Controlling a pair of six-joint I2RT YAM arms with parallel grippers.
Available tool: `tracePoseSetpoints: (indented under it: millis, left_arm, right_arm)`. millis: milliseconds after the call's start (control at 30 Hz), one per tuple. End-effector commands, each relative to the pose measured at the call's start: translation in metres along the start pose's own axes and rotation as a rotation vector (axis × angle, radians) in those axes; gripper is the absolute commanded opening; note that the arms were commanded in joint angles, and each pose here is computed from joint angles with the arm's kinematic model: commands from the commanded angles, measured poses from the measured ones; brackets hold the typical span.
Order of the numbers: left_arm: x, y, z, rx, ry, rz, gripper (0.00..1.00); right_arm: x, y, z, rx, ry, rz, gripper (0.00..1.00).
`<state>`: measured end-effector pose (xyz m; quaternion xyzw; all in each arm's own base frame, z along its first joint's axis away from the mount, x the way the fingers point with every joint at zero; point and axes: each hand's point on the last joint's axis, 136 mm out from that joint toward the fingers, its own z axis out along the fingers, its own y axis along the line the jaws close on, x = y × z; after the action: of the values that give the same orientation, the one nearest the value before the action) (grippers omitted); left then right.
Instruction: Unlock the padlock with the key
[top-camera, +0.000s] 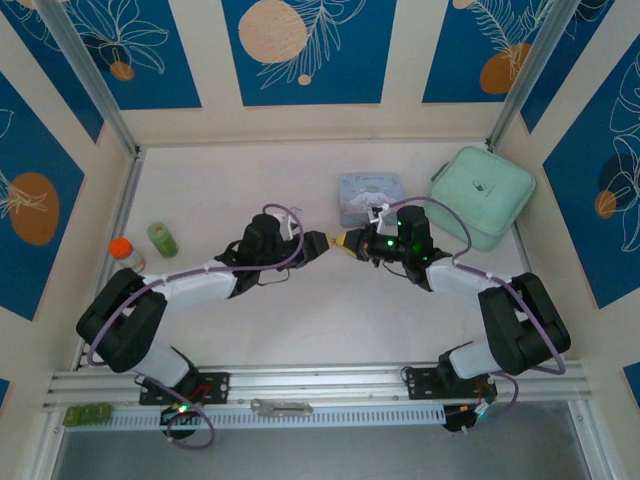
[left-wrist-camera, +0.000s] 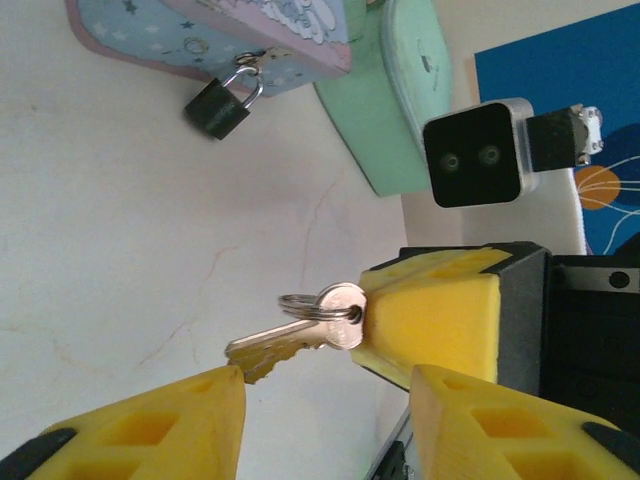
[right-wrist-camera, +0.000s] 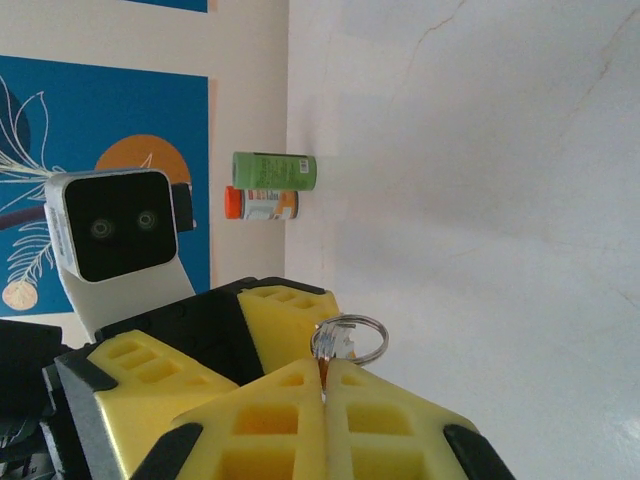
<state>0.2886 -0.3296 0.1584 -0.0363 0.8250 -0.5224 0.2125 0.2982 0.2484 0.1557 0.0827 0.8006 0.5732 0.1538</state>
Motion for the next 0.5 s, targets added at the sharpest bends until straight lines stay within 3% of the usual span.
tracePoseSetpoints:
  millis: [0,200,467]
  left_arm:
    - [-0.003,-0.005,0.001,-0.009,-0.01,0.033,0.49]
    - [-0.005,-0.001,0.001,-0.037,-0.018,0.036,0.53]
    - [-0.016,-0.01,-0.003,-0.034,-0.07,0.068,0.39]
  right_arm:
    - [0.004,0.008,-0.006,-0.019,0.01,-0.025,0.0]
    - [0.006,0.01,-0.009,-0.023,0.014,-0.038,0.0]
    - [0.009,0.005,-0.007,-0.012,0.027,-0.032,0.0]
